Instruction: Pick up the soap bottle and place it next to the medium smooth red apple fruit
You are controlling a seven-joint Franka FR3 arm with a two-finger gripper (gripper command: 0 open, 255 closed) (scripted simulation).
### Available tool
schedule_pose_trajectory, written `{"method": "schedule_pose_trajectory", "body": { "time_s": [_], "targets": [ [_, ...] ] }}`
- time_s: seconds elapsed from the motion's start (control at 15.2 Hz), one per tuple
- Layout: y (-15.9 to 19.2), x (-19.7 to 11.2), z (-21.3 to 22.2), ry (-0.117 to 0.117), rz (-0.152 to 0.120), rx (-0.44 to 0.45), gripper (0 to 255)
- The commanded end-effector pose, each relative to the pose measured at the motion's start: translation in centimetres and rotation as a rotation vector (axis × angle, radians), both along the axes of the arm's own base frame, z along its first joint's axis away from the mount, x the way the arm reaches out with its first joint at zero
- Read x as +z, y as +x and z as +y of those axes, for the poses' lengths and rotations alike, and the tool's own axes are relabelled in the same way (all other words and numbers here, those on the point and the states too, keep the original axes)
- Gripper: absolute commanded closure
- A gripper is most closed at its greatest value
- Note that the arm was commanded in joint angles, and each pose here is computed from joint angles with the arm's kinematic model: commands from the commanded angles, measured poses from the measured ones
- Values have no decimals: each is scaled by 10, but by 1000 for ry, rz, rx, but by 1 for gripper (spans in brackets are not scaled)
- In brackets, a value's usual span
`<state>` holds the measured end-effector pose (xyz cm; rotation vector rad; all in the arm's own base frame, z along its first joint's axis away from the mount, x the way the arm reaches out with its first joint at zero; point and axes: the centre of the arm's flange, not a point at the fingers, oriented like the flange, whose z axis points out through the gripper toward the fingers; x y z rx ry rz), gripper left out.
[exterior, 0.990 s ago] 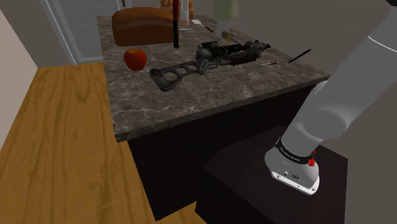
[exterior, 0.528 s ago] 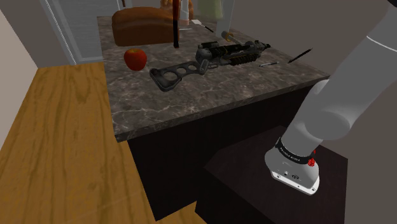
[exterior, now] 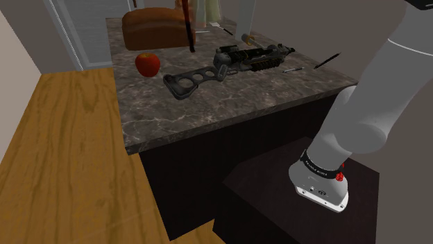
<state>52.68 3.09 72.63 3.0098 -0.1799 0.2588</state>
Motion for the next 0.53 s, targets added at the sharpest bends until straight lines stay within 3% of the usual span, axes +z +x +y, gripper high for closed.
{"method": "schedule_pose_trajectory", "body": {
  "time_s": [0.0,0.46],
  "targets": [
    [9,1,26,0,-1,-1,255],
    [9,-31,27,0,-1,-1,255]
  ]
}}
